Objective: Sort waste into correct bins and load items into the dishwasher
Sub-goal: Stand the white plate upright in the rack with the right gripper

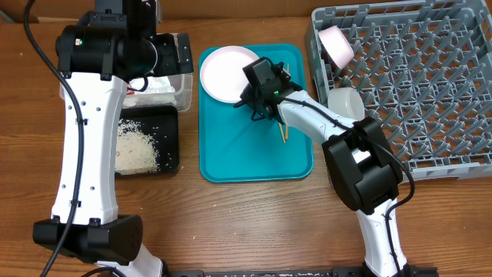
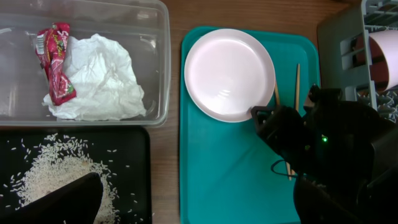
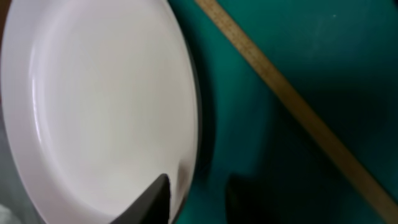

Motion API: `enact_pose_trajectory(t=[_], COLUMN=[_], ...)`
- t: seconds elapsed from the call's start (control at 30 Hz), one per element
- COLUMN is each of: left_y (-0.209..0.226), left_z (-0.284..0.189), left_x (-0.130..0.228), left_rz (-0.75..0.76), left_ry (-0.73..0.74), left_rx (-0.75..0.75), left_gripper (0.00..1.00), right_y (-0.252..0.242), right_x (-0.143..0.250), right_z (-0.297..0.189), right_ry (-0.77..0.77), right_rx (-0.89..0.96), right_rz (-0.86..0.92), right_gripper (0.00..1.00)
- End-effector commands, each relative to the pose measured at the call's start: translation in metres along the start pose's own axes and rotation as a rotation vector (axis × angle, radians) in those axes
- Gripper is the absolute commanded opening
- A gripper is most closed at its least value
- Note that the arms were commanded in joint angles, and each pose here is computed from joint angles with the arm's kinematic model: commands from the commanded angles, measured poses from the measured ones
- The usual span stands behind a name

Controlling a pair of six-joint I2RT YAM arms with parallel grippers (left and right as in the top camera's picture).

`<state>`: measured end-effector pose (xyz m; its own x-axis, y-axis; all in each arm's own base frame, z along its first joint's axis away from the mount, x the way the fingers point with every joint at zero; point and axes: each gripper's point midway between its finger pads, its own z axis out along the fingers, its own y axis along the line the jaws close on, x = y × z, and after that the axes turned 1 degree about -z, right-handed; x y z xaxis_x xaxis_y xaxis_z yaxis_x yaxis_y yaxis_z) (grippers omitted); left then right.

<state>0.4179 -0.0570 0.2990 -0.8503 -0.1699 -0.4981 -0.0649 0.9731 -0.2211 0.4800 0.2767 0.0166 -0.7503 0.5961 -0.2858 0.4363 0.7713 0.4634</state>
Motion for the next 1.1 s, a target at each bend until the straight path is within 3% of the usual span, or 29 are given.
enact_pose_trajectory(t=[0.0, 0.03, 0.2, 0.33, 0.43, 0.53, 0.63, 0.73, 0.77, 0.87, 1.07], left_y=[-0.001, -0.001, -0.001, -0.001, -0.001, -0.001, -0.001, -0.001, -0.001, -0.001, -0.001], left_z=[-0.006, -0.006, -0.006, -0.006, -0.006, -0.006, -0.006, -0.006, -0.006, -0.006, -0.006], left_x=[-0.003, -0.003, -0.003, -0.003, -0.003, -0.003, -0.003, -0.003, -0.003, -0.003, -0.003], left_rz=[-0.003, -0.003, -0.003, -0.003, -0.003, -0.003, -0.003, -0.002, -0.002, -0.003, -0.002], left_ry=[-0.018, -0.018, -0.018, -0.018, -0.018, -0.018, -0.018, -0.018, -0.018, -0.018, -0.018], left_rx=[-0.002, -0.002, -0.002, -0.002, -0.002, -0.002, -0.001, -0.001, -0.001, -0.002, -0.001], left_gripper=[1.0, 1.0, 1.0, 1.0, 1.0, 1.0, 1.0, 1.0, 1.0, 1.0, 1.0], right_y=[-0.005, -0.008, -0.016, 0.001, 0.014, 0.013, -0.007, -0.042, -0.073, -0.121, -0.166], right_x=[0.005, 0.008, 0.016, -0.027, -0.063, -0.12, -0.155, -0.189, -0.21, -0.238, -0.27], right_z=[0.004, 0.003, -0.004, -0.044, -0.092, -0.194, -0.264, -0.328, -0.364, -0.41, -0.423], right_ry=[0.016, 0.032, 0.101, 0.04, -0.029, -0.192, -0.347, -0.512, -0.611, -0.753, -0.854], right_rx=[0.022, 0.034, 0.057, -0.004, -0.059, -0.093, -0.046, 0.087, 0.228, 0.465, 0.78], right_rz=[-0.001, -0.002, 0.002, -0.11, -0.208, -0.325, -0.375, -0.437, -0.465, -0.385, -0.37], right_gripper=[0.09, 0.04, 0.04, 0.04, 0.04, 0.04, 0.04, 0.04, 0.04, 0.04, 0.04])
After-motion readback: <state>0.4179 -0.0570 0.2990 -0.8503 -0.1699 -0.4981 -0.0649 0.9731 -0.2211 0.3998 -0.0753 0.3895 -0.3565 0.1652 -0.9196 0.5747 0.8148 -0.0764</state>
